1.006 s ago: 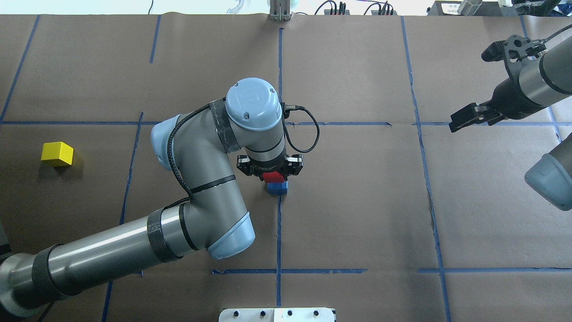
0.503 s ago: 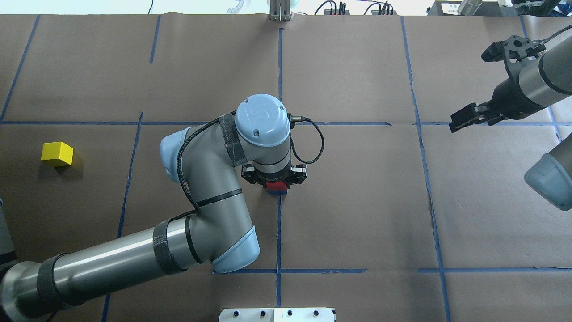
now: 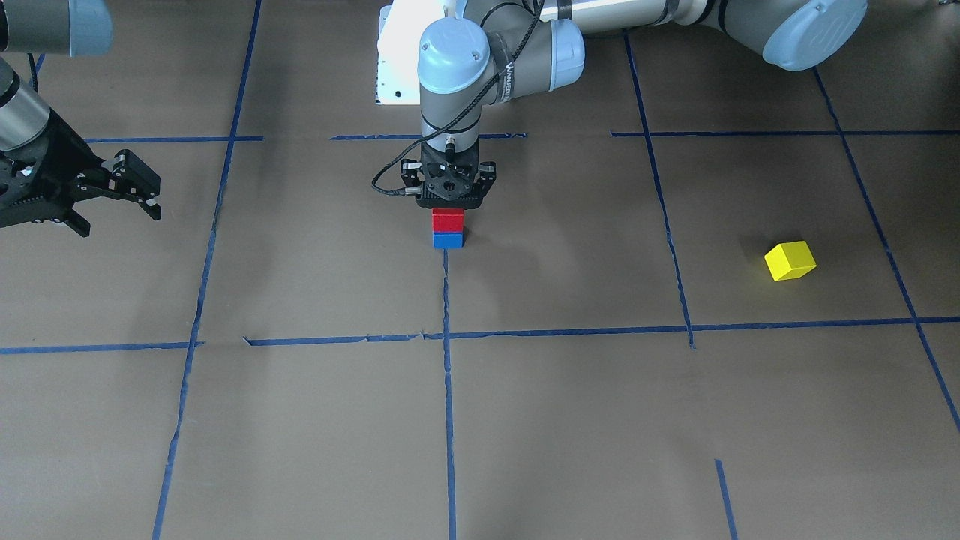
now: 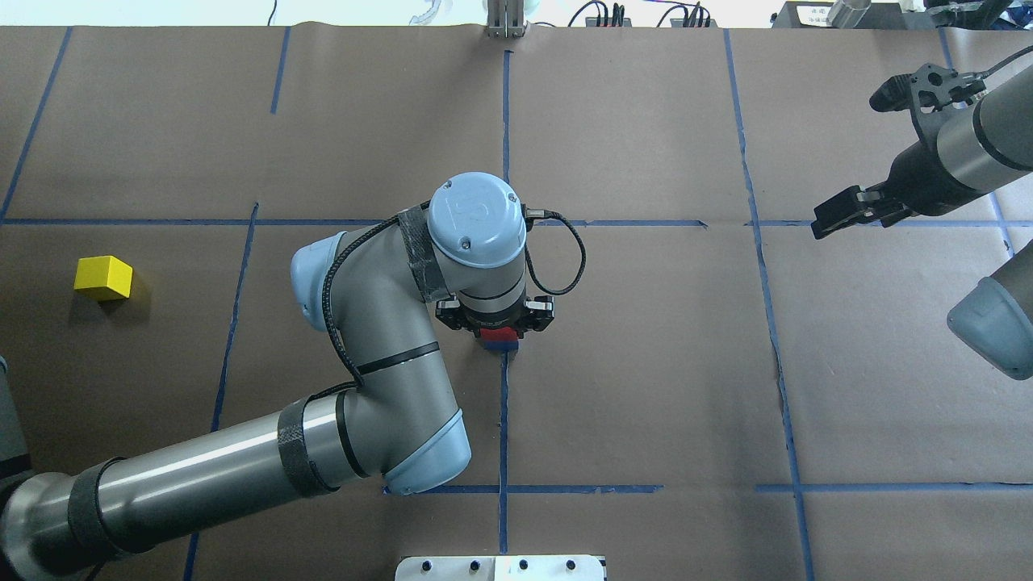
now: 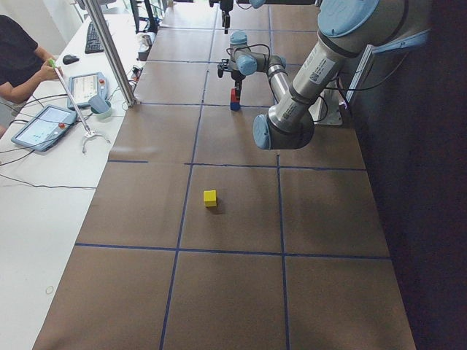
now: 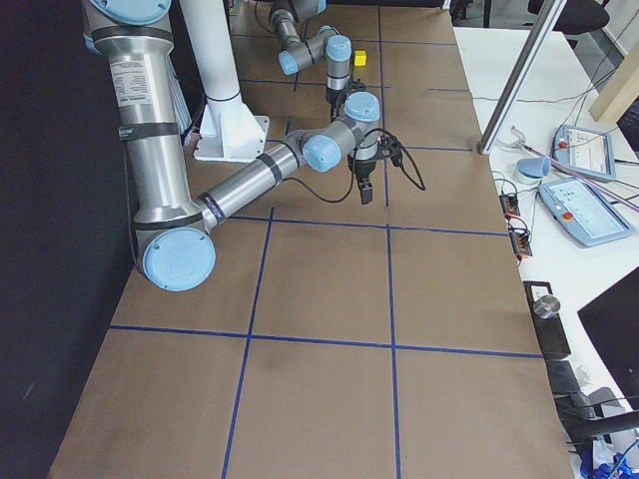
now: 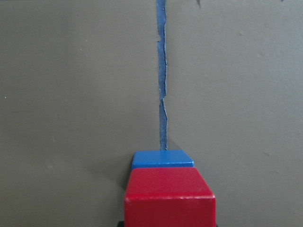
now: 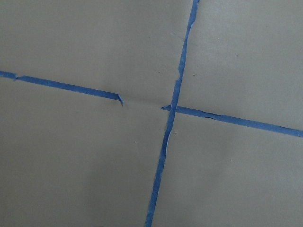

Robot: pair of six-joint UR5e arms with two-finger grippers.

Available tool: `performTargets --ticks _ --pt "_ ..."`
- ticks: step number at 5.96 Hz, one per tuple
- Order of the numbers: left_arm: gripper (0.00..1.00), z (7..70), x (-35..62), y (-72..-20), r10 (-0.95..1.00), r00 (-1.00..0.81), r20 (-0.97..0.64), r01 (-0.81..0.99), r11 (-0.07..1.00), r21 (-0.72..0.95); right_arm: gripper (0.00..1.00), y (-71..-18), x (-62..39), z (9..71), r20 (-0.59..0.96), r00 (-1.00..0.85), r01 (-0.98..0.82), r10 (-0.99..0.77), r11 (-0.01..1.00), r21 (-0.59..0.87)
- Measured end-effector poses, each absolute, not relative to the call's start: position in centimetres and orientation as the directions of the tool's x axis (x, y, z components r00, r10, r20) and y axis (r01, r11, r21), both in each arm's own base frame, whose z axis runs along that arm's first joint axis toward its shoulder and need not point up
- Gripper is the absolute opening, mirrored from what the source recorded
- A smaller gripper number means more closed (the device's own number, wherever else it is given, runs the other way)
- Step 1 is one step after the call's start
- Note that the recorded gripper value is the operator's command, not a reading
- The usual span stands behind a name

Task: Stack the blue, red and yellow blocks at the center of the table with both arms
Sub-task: 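Lower the red cube onto the blue cube with the left gripper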

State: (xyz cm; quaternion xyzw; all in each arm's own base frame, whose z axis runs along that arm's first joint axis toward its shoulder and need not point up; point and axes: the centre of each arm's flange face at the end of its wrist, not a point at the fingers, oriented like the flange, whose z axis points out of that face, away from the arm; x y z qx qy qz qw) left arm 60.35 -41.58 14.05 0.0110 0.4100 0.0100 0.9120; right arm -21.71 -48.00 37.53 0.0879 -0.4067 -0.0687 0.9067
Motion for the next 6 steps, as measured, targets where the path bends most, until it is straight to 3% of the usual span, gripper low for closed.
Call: performTargets --ticks 1,2,3,6 --pt "0.16 14.05 60.35 -41.6 0.027 0.664 -0.747 -0.007 1.0 0.03 1.0 -48.01 -21.7 37.53 0.725 0.66 0.053 -0.196 0.975 0.215" --pt "0.52 14.07 60.38 -41.59 0.028 0.665 -0.746 -0.006 0.999 0.032 1.0 -48.0 -21.71 37.53 0.725 0.66 0.053 -0.196 0.975 0.215" --pt "0.71 14.11 60.52 -41.46 0.03 0.667 -0.744 -0.005 0.999 0.036 1.0 -48.01 -21.72 37.56 0.725 0.66 0.053 -0.195 0.975 0.214" --pt "1.0 14.02 61.15 -40.72 0.038 0.67 -0.741 -0.008 0.999 0.044 1.0 -48.07 -21.77 37.84 0.724 0.663 0.053 -0.19 0.977 0.208"
